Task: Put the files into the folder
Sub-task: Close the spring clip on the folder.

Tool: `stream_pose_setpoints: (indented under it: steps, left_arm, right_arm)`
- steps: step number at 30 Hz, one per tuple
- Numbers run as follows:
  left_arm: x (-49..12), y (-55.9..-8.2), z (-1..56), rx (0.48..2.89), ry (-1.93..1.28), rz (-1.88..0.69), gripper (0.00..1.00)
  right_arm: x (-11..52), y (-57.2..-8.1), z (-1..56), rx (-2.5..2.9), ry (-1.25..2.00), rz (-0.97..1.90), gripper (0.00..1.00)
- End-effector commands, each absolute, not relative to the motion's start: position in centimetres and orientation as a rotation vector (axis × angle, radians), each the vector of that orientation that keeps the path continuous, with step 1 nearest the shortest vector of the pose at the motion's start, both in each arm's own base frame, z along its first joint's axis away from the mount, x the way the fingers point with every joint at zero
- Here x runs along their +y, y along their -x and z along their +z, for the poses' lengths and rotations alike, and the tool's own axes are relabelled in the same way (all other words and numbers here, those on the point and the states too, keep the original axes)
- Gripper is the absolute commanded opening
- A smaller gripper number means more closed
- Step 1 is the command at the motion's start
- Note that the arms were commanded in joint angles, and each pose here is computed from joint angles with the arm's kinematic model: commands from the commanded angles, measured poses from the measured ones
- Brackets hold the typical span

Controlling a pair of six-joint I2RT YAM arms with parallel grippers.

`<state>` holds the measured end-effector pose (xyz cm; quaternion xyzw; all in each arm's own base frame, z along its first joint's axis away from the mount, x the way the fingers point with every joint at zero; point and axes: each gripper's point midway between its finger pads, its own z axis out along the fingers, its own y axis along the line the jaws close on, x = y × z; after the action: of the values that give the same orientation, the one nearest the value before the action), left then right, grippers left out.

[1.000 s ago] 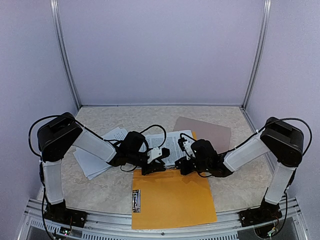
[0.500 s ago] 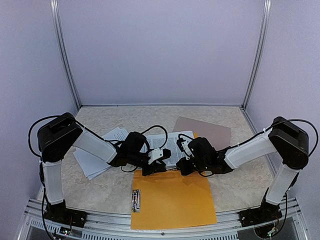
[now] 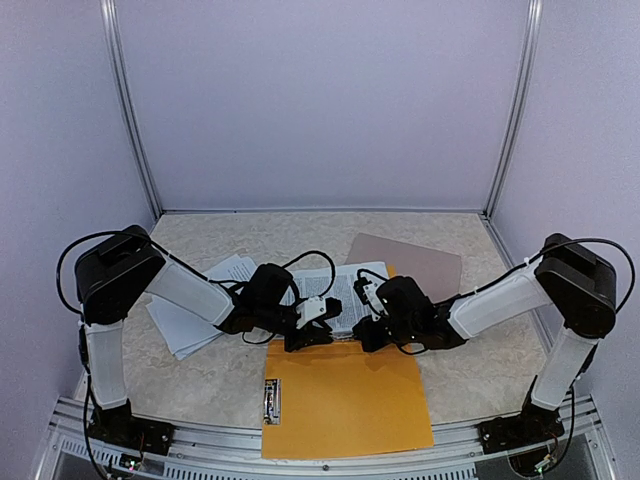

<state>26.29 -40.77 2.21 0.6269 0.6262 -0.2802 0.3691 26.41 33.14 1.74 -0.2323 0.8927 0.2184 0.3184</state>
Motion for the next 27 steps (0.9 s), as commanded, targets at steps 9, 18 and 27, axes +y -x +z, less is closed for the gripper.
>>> stream_pose_setpoints:
  steps: [9,18,27]
  left_arm:
    - [-39.7,-24.5,-0.7,1.74,-1.66,-0.731,0.2]
    - [-39.6,-24.9,-0.8,1.757,-1.652,-0.711,0.2]
    - [-39.6,-25.5,-0.7,1.776,-1.627,-0.703,0.19]
  right_arm:
    - [24.1,-17.1,-8.9,2.789,0.844,0.222,0.0]
    - [25.2,-17.1,-7.2,2.759,0.845,0.266,0.0]
    - [25.9,-16.9,-5.7,2.743,0.847,0.293,0.0]
